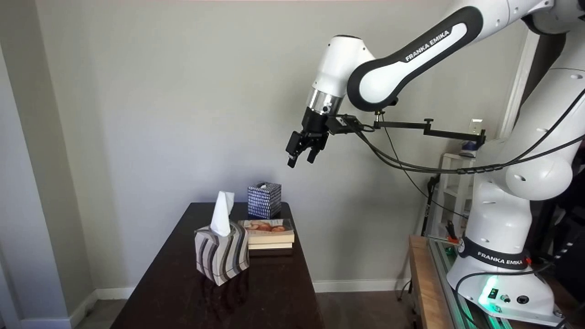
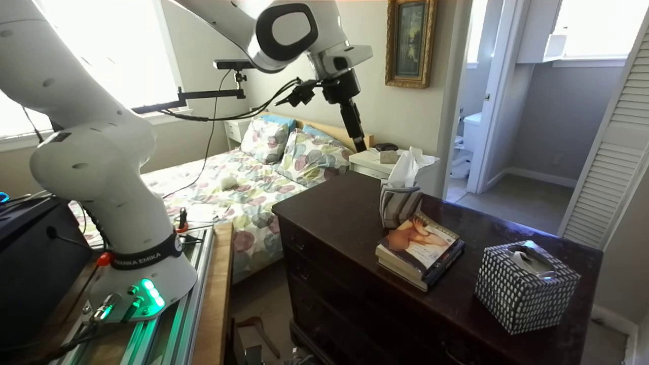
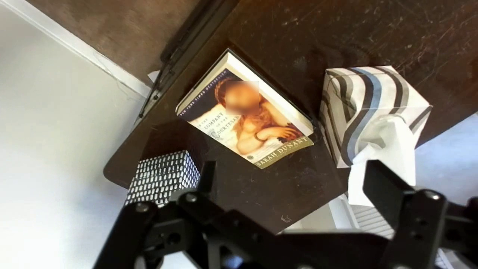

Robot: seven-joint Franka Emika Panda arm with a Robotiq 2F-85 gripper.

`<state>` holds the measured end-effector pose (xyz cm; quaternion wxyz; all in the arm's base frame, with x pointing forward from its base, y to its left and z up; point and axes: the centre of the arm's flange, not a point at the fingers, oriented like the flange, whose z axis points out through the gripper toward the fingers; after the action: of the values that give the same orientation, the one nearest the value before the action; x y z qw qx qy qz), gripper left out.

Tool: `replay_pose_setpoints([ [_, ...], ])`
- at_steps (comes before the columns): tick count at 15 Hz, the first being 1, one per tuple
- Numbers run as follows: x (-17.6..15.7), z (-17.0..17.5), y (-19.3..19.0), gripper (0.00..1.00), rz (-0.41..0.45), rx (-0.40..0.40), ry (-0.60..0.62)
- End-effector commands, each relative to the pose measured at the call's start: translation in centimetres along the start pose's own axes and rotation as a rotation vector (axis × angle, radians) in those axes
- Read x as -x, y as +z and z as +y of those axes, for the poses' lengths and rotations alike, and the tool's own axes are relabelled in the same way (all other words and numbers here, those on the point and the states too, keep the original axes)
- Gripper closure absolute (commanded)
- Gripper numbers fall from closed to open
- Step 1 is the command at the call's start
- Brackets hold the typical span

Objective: Stack the tissue boxes on the book, then pull out a tissue

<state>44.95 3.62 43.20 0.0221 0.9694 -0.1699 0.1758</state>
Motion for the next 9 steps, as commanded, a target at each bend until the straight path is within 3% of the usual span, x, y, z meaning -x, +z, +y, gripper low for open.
replay_pose_setpoints([
  [1,-2.0,2.5,3.2,0.00,0.003,-0.054,-0.067],
  [6,-4.1,7.3,5.9,0.00,-0.043,0.048,-0.063],
  [7,-4.4,8.1,6.3,0.00,-0.049,0.113,0.013],
  [8,-3.0,7.3,5.6,0.00,-0.039,0.043,-0.039],
  [9,-3.4,8.4,5.9,0.00,-0.040,0.071,-0.016],
])
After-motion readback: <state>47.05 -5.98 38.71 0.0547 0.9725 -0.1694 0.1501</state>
